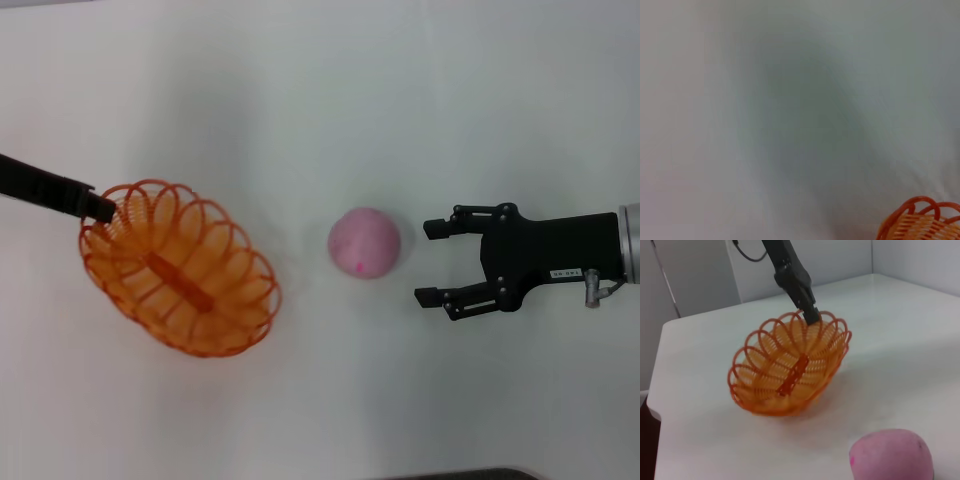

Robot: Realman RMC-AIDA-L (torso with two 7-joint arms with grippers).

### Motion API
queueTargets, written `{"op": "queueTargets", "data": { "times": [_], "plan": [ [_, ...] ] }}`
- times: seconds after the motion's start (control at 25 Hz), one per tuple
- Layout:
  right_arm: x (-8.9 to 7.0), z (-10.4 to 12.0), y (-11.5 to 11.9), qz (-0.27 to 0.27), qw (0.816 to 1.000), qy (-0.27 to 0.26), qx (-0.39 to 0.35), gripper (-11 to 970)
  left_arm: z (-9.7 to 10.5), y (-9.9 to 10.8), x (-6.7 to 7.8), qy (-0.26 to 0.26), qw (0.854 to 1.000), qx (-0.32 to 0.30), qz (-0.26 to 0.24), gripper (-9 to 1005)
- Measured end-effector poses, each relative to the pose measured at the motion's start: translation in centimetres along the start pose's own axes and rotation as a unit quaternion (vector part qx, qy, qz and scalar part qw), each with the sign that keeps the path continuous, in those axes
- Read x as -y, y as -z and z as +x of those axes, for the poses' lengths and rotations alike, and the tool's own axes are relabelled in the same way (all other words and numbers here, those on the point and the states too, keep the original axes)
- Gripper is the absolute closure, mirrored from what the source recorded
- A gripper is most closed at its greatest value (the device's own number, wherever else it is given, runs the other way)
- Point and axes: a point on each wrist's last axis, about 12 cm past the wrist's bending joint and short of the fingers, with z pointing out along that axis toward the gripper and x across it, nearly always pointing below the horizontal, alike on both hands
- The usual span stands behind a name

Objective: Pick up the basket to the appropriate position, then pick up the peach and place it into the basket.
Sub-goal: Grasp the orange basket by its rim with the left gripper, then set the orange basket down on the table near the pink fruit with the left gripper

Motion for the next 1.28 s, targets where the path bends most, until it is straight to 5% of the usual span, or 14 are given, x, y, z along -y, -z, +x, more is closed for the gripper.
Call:
{"op": "queueTargets", "data": {
  "times": [0.52, 1.28],
  "plan": [
    [0.1, 0.1, -0.1, 0.008, 1.000, -0.002, 0.000, 45, 2.0, 0.7, -0.2, 0.126, 0.986, 0.056, 0.092, 950],
    [0.5, 0.3, 0.2, 0.031, 0.999, -0.008, 0.008, 44, 7.1, -2.2, 0.1, 0.230, 0.960, 0.125, 0.095, 951]
  ]
}}
